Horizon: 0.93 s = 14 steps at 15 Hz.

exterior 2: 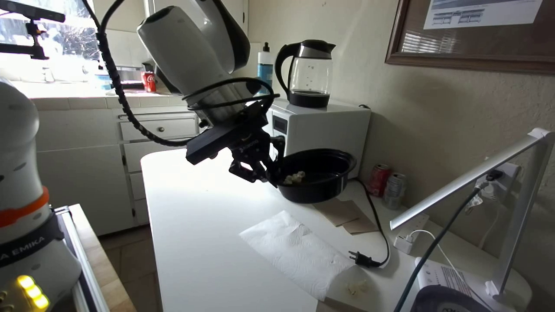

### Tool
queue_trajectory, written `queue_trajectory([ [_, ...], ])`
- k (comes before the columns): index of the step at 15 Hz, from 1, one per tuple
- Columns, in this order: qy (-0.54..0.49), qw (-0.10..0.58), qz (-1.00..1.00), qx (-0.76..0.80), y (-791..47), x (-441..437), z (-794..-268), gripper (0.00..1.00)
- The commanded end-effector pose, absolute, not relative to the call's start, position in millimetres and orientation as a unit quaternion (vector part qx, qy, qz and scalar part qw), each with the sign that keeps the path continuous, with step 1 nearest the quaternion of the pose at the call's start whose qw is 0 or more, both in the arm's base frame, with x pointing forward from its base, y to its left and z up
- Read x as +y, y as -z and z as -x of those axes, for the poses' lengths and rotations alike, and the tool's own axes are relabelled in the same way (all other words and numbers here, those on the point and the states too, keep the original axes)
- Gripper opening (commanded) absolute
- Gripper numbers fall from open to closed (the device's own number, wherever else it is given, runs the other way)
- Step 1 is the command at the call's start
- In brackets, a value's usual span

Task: Pick up the black bowl and put it on the microwave

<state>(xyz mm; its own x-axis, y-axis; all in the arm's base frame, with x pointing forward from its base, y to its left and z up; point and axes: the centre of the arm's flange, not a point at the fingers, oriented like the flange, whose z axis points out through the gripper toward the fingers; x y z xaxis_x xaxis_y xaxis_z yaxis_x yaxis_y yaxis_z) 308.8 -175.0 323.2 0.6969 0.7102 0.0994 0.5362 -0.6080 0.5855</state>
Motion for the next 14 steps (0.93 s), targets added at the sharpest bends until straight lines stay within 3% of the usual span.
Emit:
queue_trajectory([
  [1,-0.211,0.208,-0.861,0.414,-360,-128,-293,0.01],
  [9,-0.299,0.063,-0.799,0.519,-339,-26,-308,0.01],
  [10,-0.293,0.096,-0.816,0.490,-298,-30,-356,0.06],
  [14,-0.299,0.078,-0.804,0.507,-295,-9,-357,0.06],
])
